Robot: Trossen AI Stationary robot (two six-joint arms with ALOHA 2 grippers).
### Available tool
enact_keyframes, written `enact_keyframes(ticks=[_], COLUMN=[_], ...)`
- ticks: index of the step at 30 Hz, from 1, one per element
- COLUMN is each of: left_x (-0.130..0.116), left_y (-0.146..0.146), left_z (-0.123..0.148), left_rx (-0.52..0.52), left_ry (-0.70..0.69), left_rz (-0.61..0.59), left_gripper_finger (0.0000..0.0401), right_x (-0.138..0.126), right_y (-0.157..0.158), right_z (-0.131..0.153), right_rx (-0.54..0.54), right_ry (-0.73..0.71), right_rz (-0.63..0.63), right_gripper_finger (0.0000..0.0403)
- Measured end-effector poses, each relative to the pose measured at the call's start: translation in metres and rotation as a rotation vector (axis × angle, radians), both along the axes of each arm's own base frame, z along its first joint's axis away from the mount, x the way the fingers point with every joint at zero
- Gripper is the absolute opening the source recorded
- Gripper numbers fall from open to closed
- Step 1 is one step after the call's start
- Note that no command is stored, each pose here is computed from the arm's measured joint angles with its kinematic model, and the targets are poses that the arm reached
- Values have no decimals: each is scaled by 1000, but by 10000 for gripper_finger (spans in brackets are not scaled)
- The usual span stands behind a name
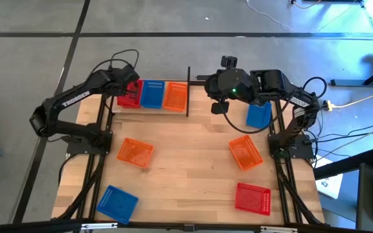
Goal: Stack baskets on shelf by color
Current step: Stack the left red bin on the red bin on the shelf
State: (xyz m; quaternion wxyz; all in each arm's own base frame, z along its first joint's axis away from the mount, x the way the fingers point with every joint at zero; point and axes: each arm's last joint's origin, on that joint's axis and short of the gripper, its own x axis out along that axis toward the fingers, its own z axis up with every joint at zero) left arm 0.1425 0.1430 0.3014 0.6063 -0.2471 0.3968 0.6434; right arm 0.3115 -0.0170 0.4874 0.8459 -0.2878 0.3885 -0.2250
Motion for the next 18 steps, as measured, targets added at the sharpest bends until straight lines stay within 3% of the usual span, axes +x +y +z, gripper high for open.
enact_keyframes(ticks=[5, 18], left_x=[0, -1], left_y=[2, 16], left_z=[6, -4], left_rx=[62, 20], left_ry=[-34, 10], left_rz=[-5, 44], left_gripper_finger=[36, 2], right_x=[0, 0], right_y=[0, 0], right_z=[0, 0], right_rx=[1, 1], right_ry=[-5, -5], right_rz=[-1, -1], right_gripper_finger=[122, 122])
